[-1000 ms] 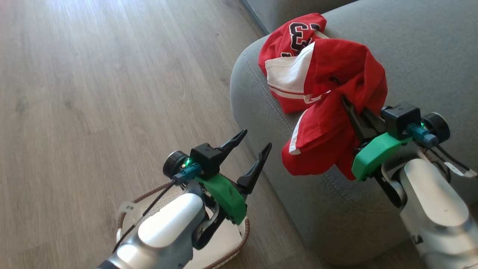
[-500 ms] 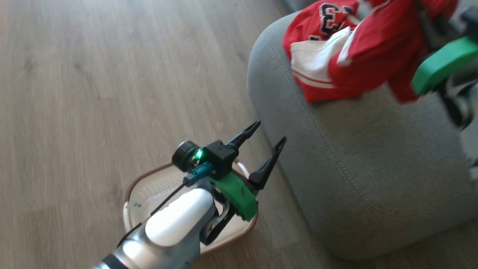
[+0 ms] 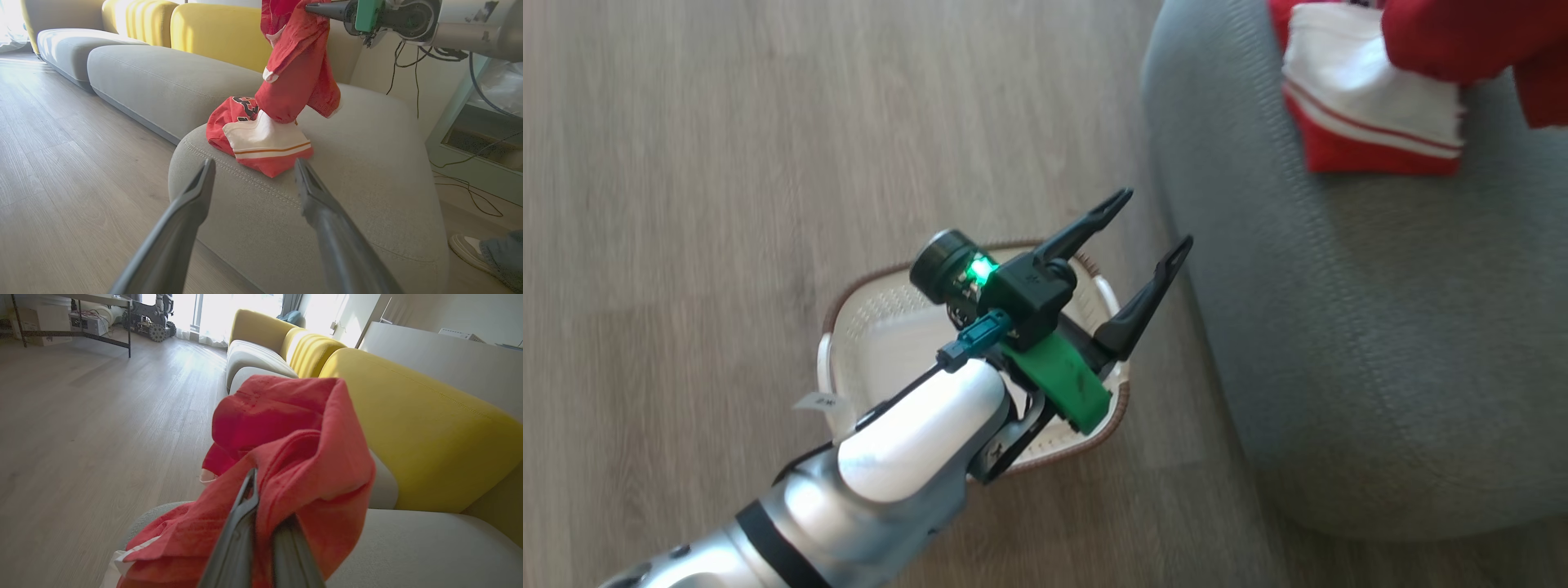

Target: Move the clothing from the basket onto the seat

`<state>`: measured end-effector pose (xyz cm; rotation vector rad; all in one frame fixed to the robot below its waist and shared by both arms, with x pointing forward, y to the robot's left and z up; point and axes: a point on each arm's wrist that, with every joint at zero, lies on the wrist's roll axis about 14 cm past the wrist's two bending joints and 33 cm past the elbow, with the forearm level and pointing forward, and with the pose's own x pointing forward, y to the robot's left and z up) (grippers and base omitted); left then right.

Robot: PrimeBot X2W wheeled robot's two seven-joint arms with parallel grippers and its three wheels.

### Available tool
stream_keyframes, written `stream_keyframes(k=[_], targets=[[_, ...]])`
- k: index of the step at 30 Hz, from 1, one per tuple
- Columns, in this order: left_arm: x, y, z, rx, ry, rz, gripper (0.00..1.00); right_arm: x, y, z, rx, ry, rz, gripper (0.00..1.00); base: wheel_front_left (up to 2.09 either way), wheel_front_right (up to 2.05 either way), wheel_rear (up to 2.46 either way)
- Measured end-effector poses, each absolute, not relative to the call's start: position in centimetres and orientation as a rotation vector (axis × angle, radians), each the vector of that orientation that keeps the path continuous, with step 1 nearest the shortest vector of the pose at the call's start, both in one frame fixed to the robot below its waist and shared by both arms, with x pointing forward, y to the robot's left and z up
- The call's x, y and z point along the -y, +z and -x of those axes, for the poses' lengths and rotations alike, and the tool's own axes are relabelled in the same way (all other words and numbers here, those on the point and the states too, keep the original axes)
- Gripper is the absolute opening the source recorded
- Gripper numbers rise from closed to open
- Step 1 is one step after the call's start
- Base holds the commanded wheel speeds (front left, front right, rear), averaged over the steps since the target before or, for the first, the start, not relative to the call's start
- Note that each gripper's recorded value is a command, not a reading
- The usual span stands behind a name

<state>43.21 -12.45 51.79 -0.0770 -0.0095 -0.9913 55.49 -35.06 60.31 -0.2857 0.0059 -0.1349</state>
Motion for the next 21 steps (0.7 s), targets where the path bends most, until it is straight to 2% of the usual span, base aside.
stream_keyframes(k=[6, 7, 9, 10, 11, 15, 21], targets=[[11.2, 50.2, -45.3, -0.006, -0.95, 0.075, 1.0, 34.9, 53.8, -58.3, -0.125, -0.134, 0.283, 0.0, 0.0, 0.0, 0.0], [11.0, 49.9, -45.5, -0.013, -0.941, 0.078, 1.0, 34.8, 52.6, -58.5, -0.142, -0.136, 0.277, 0.07, 0.0, 0.0, 0.0], [10.6, 49.3, -45.9, -0.024, -0.929, 0.082, 1.0, 34.6, 50.5, -58.8, -0.177, -0.138, 0.257, 0.49, 0.0, 0.0, 0.0], [10.4, 49.1, -46.1, -0.028, -0.924, 0.083, 1.0, 34.3, 49.4, -58.9, -0.196, -0.137, 0.245, 0.84, 0.0, 0.0, 0.0], [10.2, 48.9, -46.2, -0.031, -0.92, 0.085, 1.0, 33.9, 48.5, -59.0, -0.215, -0.135, 0.236, 1.0, 0.0, 0.0, 0.0], [9.9, 48.5, -46.4, -0.036, -0.909, 0.079, 1.0, 33.3, 46.1, -58.6, -0.268, -0.129, 0.223, 1.0, 0.0, 0.0, 0.0], [10.2, 48.9, -46.3, -0.024, -0.917, 0.073, 1.0, 33.4, 46.3, -57.9, -0.27, -0.134, 0.234, 1.0, 0.0, 0.0, 0.0]])
